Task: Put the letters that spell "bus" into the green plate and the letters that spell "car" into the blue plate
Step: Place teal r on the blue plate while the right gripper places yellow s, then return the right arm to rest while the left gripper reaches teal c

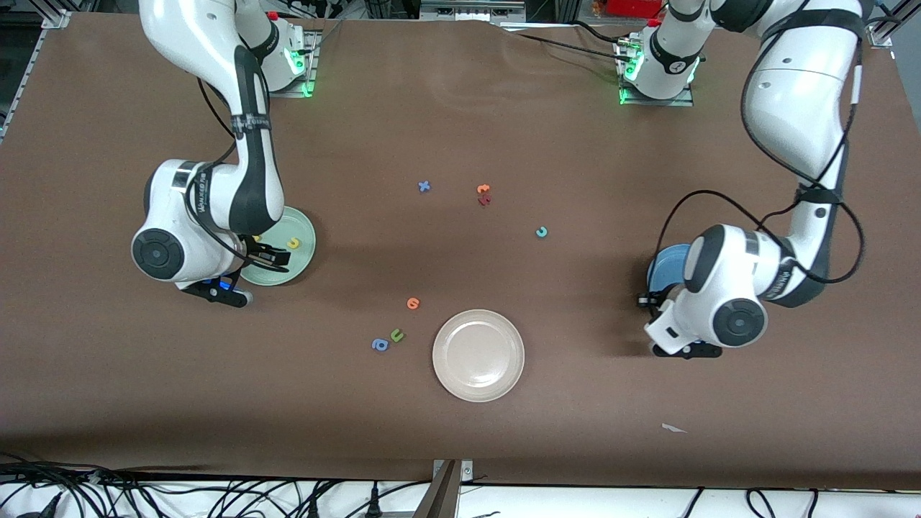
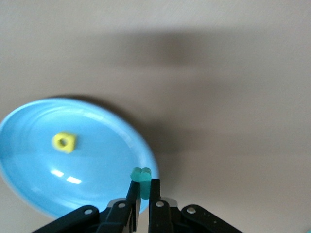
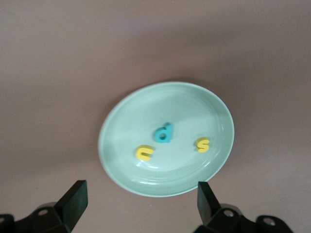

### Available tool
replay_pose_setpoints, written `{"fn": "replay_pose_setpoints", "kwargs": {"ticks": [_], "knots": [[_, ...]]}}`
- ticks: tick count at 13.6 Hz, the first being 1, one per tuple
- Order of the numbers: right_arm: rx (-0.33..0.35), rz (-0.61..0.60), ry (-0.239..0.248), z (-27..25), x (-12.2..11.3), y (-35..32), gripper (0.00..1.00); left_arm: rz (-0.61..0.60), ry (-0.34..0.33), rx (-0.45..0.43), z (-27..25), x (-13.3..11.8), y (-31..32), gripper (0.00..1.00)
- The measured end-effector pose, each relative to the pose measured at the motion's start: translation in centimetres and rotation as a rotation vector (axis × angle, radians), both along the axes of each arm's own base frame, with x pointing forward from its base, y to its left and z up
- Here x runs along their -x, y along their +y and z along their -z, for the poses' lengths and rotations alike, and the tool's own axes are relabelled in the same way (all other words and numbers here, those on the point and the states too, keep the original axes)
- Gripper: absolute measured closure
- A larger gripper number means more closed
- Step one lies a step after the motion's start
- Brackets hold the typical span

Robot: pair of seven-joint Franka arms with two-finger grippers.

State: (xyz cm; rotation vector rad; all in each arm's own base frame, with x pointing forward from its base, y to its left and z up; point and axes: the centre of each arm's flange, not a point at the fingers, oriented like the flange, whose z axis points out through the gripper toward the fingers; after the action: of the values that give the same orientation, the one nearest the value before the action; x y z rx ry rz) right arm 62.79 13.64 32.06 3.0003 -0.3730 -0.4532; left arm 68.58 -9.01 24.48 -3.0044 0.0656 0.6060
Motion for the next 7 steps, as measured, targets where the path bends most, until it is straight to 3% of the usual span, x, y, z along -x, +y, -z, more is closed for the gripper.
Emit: {"fn": "replay_pose_setpoints", "kwargs": {"ticks": [2,4,7], "knots": [[-0.009,-0.033,-0.063,-3.7,-1.5,1.4,0.00,0.061,0.042,-0.015,0.2,0.3,1.7,0.89],[-0.021,-0.054,-0.094,-7.7,-2.2,2.0,0.00,0.107,0.063,-0.033,0.3,0.4,3.4,0.89],[-0.041,-0.051,-0.121,-15.3,-2.0,0.8,0.00,0.116,0.071,-0.015,0.3,0.3,6.1,0.63]]}}
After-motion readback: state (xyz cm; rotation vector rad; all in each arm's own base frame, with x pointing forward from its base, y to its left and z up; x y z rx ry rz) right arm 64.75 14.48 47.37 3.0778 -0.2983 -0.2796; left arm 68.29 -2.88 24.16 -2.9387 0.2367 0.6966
